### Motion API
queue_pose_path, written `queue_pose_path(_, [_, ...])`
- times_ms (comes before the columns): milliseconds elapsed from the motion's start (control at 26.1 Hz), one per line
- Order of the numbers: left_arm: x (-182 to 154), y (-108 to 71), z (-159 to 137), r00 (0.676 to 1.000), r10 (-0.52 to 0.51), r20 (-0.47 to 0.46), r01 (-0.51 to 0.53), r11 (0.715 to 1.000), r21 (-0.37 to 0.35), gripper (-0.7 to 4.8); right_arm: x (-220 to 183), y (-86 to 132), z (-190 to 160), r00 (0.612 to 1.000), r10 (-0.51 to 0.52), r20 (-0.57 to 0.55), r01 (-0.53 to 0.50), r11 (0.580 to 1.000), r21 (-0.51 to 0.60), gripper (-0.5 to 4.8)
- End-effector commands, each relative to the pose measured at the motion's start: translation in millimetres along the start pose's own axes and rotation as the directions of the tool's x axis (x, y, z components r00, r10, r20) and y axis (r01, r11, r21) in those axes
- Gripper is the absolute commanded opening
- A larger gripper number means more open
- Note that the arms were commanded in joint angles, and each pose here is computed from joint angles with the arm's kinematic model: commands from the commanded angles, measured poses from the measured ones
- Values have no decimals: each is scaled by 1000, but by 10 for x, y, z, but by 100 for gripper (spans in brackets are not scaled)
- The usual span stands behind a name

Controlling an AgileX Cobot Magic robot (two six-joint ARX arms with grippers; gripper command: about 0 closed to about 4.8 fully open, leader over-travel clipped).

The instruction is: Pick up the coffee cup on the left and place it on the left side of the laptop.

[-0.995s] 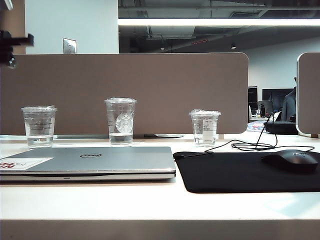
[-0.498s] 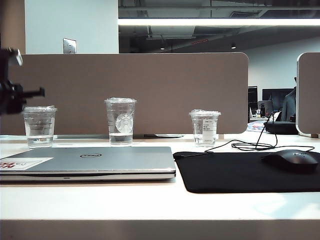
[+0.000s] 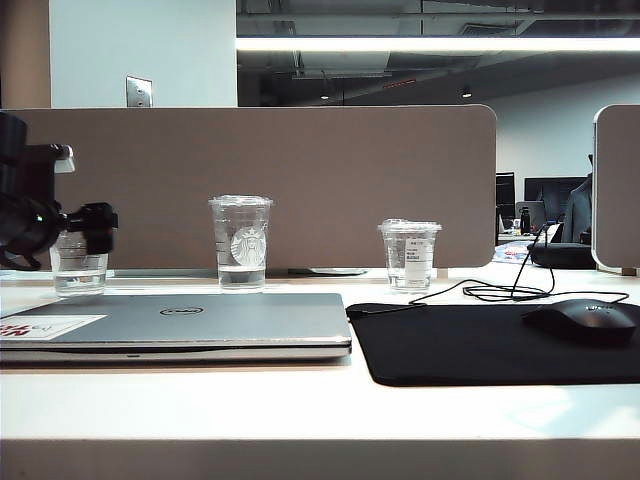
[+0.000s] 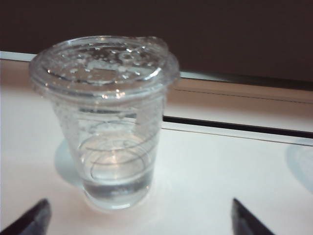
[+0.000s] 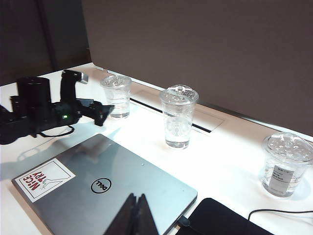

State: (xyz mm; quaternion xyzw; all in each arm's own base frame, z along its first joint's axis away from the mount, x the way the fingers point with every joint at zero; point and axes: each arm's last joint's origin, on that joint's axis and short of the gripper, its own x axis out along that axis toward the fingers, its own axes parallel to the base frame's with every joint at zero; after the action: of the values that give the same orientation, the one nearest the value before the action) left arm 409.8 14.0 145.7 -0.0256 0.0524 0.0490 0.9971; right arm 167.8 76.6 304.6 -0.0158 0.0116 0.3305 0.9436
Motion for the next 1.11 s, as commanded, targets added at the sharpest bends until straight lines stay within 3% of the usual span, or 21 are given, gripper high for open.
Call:
queue_pose_path(38, [194, 22, 8, 999, 14, 31, -14, 1000, -4, 479, -10, 5, 51, 1000, 5, 29, -4, 1000, -11, -2])
queue_pose_path(459, [662, 161, -38, 999, 38, 36, -38, 999, -10, 479, -10, 5, 51, 1000, 5, 29, -5, 1000, -10, -2])
queue_pose_path(1110, [903, 182, -5, 1000, 7, -8, -7, 1000, 26, 479, -9, 12, 50, 999, 27, 29, -27, 1000, -11, -2])
